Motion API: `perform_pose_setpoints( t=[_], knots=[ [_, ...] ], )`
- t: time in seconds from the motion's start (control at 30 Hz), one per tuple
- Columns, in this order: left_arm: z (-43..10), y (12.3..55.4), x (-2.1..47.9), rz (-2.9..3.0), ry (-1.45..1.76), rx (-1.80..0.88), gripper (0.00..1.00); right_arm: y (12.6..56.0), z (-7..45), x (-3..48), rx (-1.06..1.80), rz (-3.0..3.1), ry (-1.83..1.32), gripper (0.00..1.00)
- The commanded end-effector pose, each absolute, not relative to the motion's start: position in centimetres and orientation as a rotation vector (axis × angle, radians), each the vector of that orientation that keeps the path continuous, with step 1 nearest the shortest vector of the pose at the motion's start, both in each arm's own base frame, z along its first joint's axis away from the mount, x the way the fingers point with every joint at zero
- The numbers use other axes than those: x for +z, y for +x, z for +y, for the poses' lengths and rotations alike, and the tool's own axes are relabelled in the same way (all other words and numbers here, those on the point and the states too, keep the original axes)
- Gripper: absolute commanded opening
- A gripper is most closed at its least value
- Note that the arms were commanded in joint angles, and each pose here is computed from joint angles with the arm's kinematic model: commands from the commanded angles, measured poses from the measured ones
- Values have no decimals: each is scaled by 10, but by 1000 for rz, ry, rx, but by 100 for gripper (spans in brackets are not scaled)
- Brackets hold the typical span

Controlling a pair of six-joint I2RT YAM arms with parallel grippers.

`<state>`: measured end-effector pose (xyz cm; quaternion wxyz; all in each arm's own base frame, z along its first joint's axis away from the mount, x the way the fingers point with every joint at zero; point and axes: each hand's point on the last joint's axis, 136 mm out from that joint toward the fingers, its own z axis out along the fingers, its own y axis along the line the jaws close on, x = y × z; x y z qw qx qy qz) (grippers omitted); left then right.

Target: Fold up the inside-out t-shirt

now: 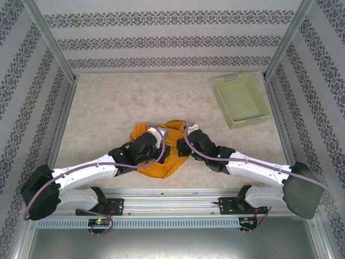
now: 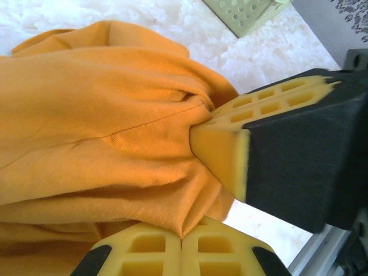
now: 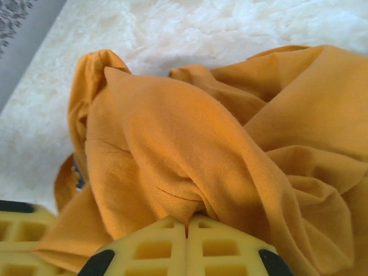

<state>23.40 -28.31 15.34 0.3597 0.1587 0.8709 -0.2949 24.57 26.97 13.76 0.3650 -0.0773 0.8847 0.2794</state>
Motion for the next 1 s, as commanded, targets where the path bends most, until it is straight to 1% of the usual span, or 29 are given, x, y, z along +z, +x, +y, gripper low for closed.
perform_pose_setpoints(
  t=[0.0, 0.1, 0.27, 0.3, 0.4, 0.53, 0.63, 0.77, 0.9, 0.97],
  knots=[
    [-280, 232, 207, 2169, 383, -839, 0, 252, 246, 128, 493, 2275, -243, 0],
    [-284, 221, 228, 2134, 408, -929, 0, 256, 238, 119, 438, 2283, -251, 0],
    [-281, 220, 230, 2115, 405, -946, 0, 257, 237, 119, 436, 2280, -254, 0],
    [-279, 223, 227, 2119, 393, -933, 0, 256, 236, 121, 436, 2277, -255, 3],
    [-276, 231, 220, 2141, 366, -893, 0, 248, 238, 129, 514, 2248, -273, 18],
    [-276, 237, 218, 2143, 349, -875, 0, 226, 250, 137, 720, 2187, -333, 41],
    [-278, 238, 221, 2136, 357, -885, 0, 214, 261, 133, 809, 2161, -386, 54],
    [-282, 236, 224, 2132, 372, -907, 0, 207, 278, 126, 840, 2145, -481, 66],
    [-282, 235, 226, 2130, 371, -920, 0, 218, 287, 119, 773, 2148, -504, 71],
    [-280, 234, 228, 2127, 367, -923, 0, 224, 291, 115, 744, 2148, -508, 71]
  ],
)
